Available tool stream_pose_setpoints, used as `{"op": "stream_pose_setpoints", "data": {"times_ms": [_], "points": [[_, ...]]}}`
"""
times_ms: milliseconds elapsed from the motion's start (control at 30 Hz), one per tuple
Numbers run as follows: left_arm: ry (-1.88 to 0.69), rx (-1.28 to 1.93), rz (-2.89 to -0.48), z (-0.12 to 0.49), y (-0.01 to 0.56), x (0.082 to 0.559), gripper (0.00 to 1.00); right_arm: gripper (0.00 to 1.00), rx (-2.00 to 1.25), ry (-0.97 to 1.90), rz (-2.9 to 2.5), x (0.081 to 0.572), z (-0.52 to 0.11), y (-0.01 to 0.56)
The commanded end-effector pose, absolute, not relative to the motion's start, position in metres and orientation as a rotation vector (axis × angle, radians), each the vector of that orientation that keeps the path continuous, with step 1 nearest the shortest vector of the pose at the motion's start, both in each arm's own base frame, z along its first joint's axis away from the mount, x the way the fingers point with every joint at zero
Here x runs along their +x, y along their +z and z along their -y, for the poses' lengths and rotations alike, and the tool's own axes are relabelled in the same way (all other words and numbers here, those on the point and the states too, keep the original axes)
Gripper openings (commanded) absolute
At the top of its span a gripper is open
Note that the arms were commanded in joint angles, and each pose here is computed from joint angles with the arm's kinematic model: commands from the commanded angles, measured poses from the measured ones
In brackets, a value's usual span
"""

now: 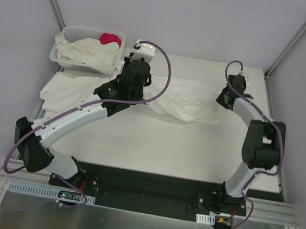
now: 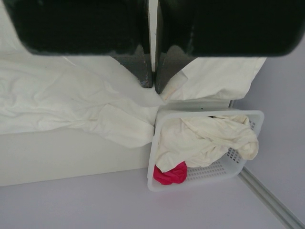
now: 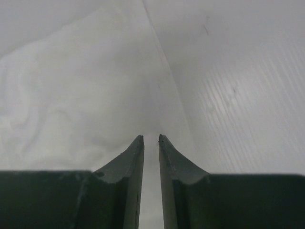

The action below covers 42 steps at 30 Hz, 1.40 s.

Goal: Fold and stack the t-shirts
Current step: Flatten out the tshirt

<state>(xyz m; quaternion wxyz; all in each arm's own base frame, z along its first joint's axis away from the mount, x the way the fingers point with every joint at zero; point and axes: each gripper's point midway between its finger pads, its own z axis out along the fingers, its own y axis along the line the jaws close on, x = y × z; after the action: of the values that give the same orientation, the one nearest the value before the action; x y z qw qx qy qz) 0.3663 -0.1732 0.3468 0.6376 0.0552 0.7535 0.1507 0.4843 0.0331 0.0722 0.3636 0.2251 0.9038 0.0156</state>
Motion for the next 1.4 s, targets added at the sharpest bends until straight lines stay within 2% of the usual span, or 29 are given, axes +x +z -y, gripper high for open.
{"op": "stream_pose_setpoints", "data": {"times_ms": [0, 33, 67, 233, 500, 767, 1367], "points": [[0.319, 0.047, -1.663, 0.164, 0.369, 0.368, 0.00, 0.20, 0.584, 0.155, -2.190, 0.422, -0.041, 0.136], [0.315, 0.045, -1.664, 0.164, 0.368, 0.368, 0.00, 0.20, 0.576, 0.210, -2.132, 0.410, -0.050, 0.154], [0.314, 0.044, -1.663, 0.165, 0.368, 0.369, 0.00, 0.18, 0.572, 0.206, -2.167, 0.391, -0.054, 0.135], [0.327, 0.031, -1.644, 0.163, 0.375, 0.371, 0.00, 0.15, 0.468, 0.311, -2.187, 0.363, -0.091, 0.135], [0.366, 0.046, -1.524, 0.164, 0.436, 0.381, 0.00, 0.15, 0.348, 0.349, -2.310, 0.381, -0.137, 0.101], [0.474, 0.094, -1.388, 0.173, 0.501, 0.402, 0.00, 0.16, 0.238, 0.466, -2.397, 0.372, -0.193, 0.076], [0.418, 0.091, -1.395, 0.171, 0.496, 0.395, 0.00, 0.17, 0.290, 0.336, -2.407, 0.396, -0.179, 0.052]]}}
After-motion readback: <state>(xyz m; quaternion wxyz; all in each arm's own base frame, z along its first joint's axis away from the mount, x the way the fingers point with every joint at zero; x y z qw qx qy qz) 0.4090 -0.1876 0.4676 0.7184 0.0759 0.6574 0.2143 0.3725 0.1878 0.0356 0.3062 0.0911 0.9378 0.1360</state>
